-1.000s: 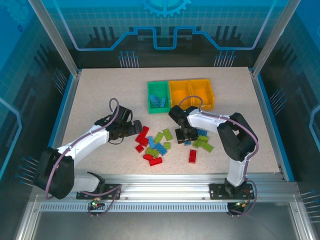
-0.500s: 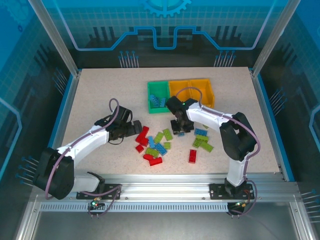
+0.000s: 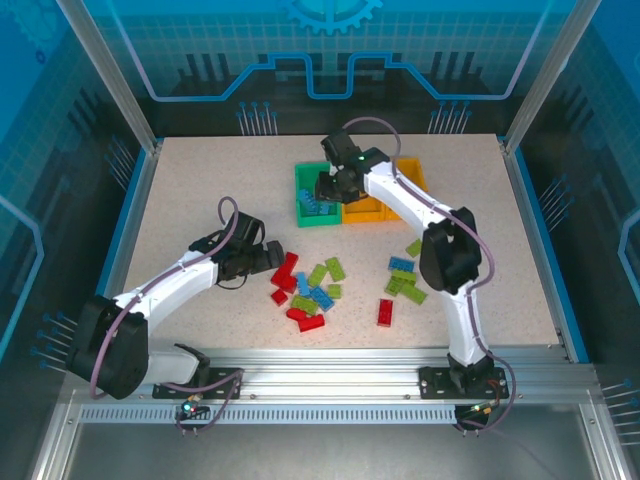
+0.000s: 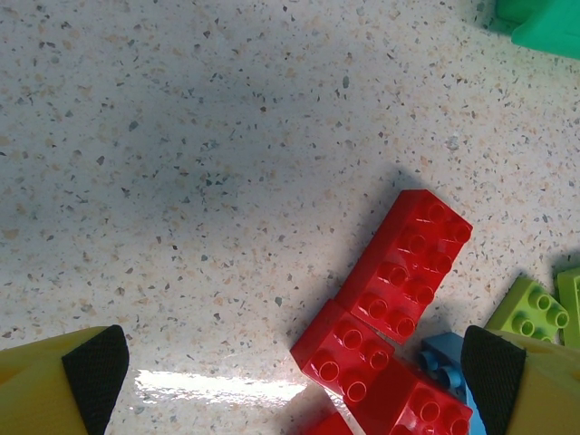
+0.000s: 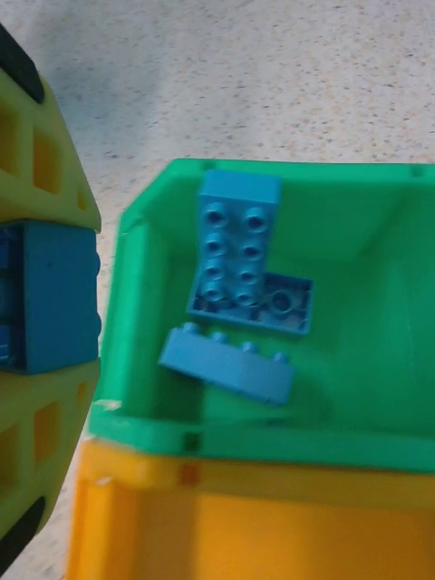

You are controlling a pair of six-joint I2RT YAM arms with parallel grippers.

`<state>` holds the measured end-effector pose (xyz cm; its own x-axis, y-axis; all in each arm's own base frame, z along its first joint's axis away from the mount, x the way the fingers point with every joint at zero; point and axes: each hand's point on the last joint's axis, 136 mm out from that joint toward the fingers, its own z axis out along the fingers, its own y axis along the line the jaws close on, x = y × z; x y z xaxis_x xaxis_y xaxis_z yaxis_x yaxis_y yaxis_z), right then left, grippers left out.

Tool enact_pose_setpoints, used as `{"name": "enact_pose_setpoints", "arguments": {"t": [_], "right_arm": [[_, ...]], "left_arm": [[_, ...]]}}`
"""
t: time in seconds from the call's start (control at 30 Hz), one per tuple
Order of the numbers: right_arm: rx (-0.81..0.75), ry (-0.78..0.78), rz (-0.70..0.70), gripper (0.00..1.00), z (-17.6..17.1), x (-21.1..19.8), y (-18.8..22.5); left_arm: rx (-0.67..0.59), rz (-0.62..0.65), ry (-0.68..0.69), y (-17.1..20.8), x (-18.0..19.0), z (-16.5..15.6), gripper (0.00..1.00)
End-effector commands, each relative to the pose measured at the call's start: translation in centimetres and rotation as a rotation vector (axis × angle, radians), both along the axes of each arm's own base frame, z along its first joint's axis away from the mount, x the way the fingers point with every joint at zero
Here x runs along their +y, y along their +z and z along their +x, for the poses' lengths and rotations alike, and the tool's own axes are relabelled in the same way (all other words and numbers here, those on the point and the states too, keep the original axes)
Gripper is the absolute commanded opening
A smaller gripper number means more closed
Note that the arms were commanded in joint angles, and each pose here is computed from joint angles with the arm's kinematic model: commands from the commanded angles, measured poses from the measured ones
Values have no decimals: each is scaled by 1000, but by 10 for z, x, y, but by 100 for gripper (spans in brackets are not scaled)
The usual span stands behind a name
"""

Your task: Sort the legos into containers by color

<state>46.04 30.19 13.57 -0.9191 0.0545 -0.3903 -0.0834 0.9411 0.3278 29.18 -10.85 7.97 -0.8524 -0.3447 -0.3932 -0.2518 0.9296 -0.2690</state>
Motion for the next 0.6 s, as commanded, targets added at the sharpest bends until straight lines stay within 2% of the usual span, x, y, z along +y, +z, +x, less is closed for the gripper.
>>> {"name": "enact_pose_setpoints", "arguments": {"t": [0.0, 0.2, 0.23, 0.33, 0.57], "right_arm": [[53, -42, 6, 35, 10, -1, -10], [45, -107, 20, 41, 33, -3, -23], [44, -109, 30, 44, 35, -1, -23], [41, -98, 45, 69, 37, 4, -21], [-8, -2, 71, 80, 22, 20, 7]], "left_arm": [[3, -12, 6, -1, -2, -5, 99], [6, -12, 2, -2, -3, -6, 99], [8, -13, 2, -2, -3, -6, 99], [13, -14, -2, -4, -4, -6, 99], [19, -9, -14, -4, -7, -9, 99]]}}
